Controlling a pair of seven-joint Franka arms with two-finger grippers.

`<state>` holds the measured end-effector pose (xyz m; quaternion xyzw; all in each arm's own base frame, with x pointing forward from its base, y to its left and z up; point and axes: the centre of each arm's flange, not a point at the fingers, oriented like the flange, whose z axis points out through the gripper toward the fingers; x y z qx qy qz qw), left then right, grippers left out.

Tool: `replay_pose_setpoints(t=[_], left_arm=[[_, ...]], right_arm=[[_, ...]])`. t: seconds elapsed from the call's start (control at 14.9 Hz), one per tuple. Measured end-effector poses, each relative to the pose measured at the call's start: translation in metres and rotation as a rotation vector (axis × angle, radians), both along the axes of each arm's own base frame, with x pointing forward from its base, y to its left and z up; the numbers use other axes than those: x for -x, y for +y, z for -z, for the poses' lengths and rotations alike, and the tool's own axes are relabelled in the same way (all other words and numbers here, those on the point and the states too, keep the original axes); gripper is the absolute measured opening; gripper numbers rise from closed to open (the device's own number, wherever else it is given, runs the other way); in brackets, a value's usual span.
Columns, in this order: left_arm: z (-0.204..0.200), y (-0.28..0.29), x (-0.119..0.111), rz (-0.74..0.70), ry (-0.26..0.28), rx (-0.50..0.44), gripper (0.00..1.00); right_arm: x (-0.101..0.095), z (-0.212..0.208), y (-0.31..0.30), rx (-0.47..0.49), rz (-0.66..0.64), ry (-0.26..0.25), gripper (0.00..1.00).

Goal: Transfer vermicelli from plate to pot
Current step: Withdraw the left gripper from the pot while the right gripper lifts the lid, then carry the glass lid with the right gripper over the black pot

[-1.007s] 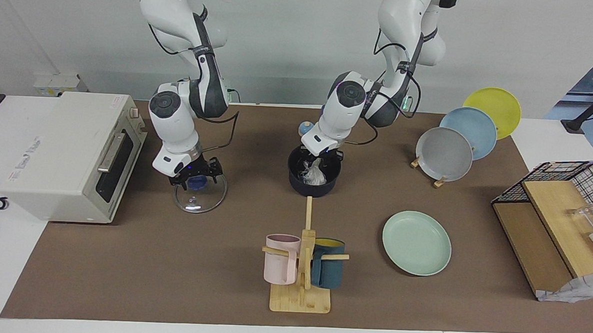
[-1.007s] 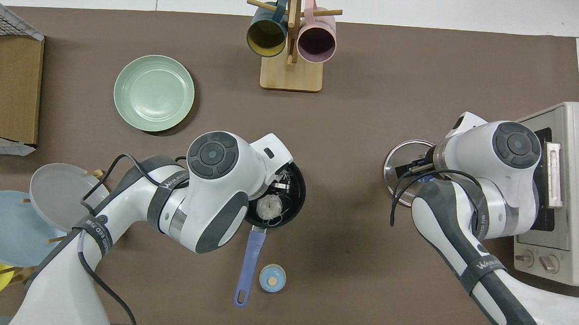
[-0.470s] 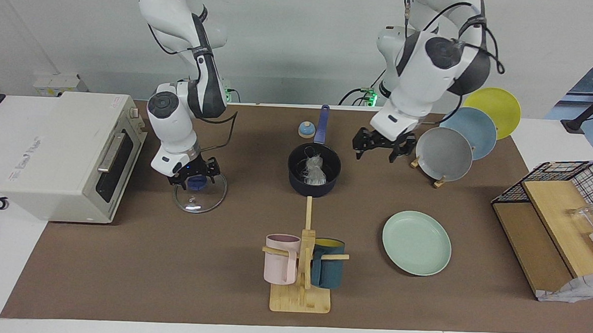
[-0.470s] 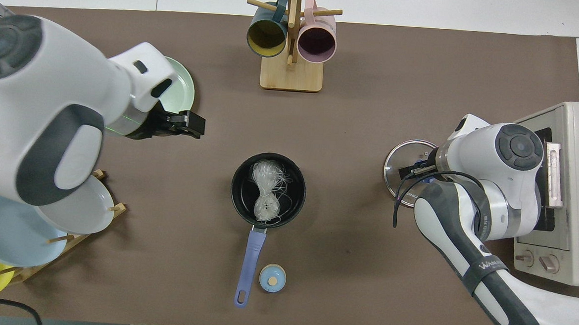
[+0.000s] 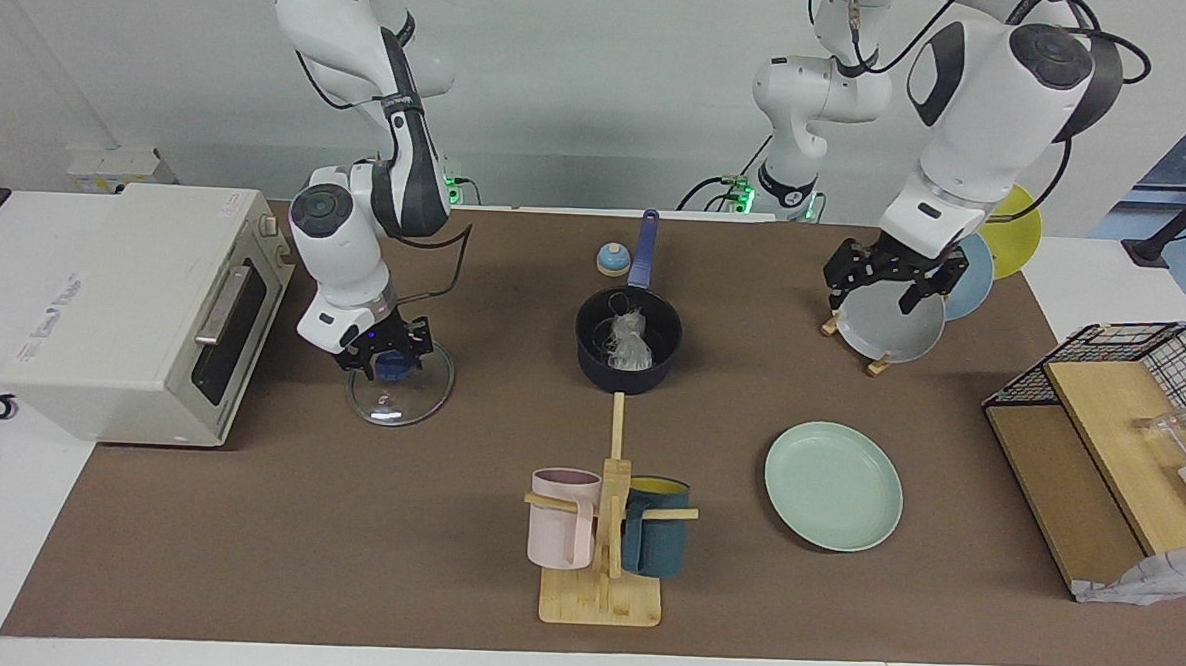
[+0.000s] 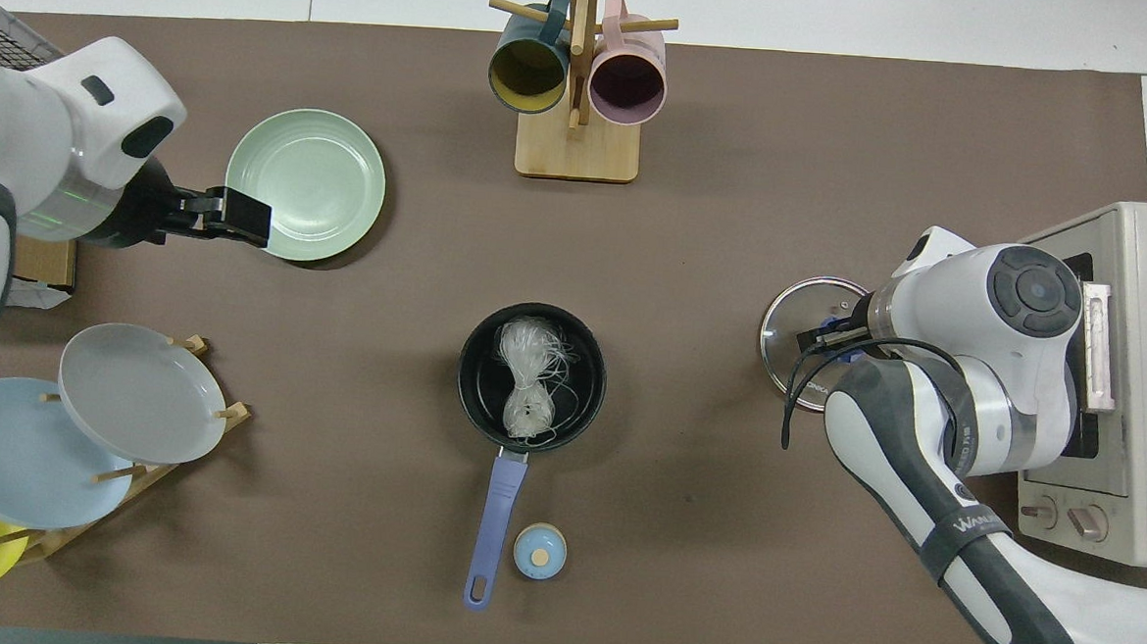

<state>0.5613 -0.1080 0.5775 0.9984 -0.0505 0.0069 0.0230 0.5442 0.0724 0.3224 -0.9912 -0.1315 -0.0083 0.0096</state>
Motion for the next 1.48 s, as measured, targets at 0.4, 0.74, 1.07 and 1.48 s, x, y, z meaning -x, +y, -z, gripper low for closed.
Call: replay_pose_setpoints(t=[0.4,0.74,1.07,1.48], left_arm=[[-0.013,0.02,0.024,0.023,0.09,-0.069,1.0],[-0.025,0.017,0.032,0.029,0.077,-0.07,1.0],[-0.043,0.015,0.032,0.027,0.04,-0.056,1.0],[-0.036,0.02,0.028,0.006,0.03,-0.055,1.0]], right_arm=[[0.0,-0.001,0.0,0.0,0.001,-0.002,0.66],[-0.009,-0.021,0.004,0.004,-0.003,0.041,0.66],[-0.028,-0.082,0.036,0.002,0.031,0.051,0.66],[0.013,-0.136,0.206,-0.007,0.154,0.026,0.66]])
